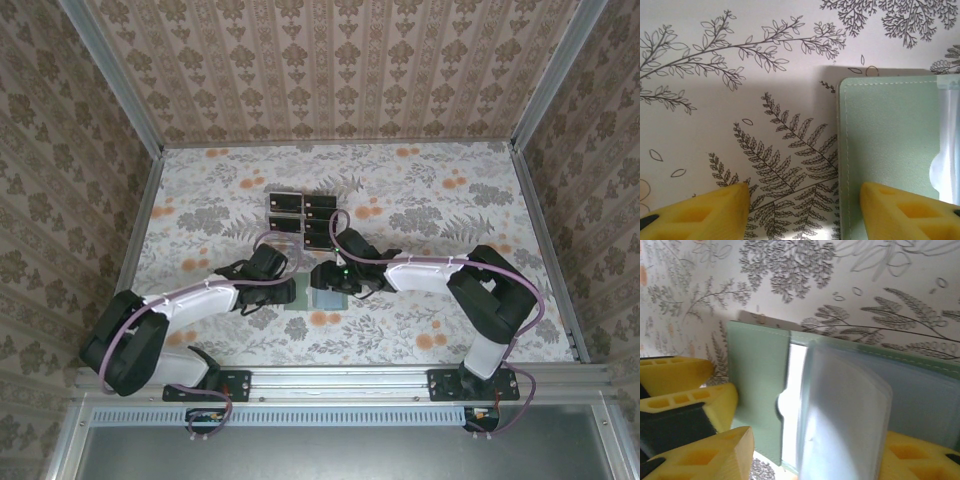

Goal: Put the credit cards into the card holder

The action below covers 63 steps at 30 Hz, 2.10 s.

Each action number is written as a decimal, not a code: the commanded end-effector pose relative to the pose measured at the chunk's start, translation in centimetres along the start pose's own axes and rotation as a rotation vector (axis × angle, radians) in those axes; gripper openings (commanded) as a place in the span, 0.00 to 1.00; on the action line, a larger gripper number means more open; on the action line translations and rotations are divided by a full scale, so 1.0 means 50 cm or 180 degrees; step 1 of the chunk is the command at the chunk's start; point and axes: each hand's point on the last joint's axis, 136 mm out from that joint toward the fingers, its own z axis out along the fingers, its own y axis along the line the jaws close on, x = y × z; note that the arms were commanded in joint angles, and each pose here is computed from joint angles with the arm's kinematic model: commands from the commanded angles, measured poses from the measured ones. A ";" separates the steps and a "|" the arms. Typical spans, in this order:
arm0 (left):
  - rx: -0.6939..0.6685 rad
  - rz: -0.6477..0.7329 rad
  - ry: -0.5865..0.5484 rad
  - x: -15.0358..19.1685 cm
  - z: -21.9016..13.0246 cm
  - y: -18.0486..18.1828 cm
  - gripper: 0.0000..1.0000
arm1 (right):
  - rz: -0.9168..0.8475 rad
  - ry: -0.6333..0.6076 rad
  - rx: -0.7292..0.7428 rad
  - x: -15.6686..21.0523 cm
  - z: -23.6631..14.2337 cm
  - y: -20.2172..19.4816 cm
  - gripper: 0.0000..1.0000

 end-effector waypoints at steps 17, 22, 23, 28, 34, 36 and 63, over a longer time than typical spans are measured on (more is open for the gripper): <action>-0.0101 -0.0523 -0.0664 -0.014 -0.138 0.074 0.62 | -0.0092 0.0186 -0.0089 -0.005 0.055 0.105 0.57; 0.0080 -0.0418 -0.0641 -0.026 -0.130 0.045 0.64 | -0.0208 -0.0014 0.0029 -0.021 -0.008 0.100 0.57; 0.0124 -0.0392 -0.0633 -0.030 -0.126 0.038 0.64 | -0.0214 -0.0047 0.0092 -0.023 -0.021 0.089 0.58; 0.0293 -0.0227 -0.0576 -0.055 -0.110 -0.005 0.67 | -0.0239 -0.0178 0.0465 -0.026 -0.066 0.026 0.58; 0.0303 -0.0016 -0.0494 -0.077 -0.089 -0.042 0.68 | -0.0279 -0.0165 0.0743 -0.014 -0.072 -0.027 0.58; 0.0265 0.0028 -0.0461 -0.077 -0.079 -0.047 0.68 | -0.0283 -0.0157 0.0765 -0.010 -0.066 -0.035 0.58; -0.0240 0.0024 -0.0011 0.033 0.025 0.020 0.67 | -0.0079 0.0059 0.0673 0.025 0.017 -0.084 0.58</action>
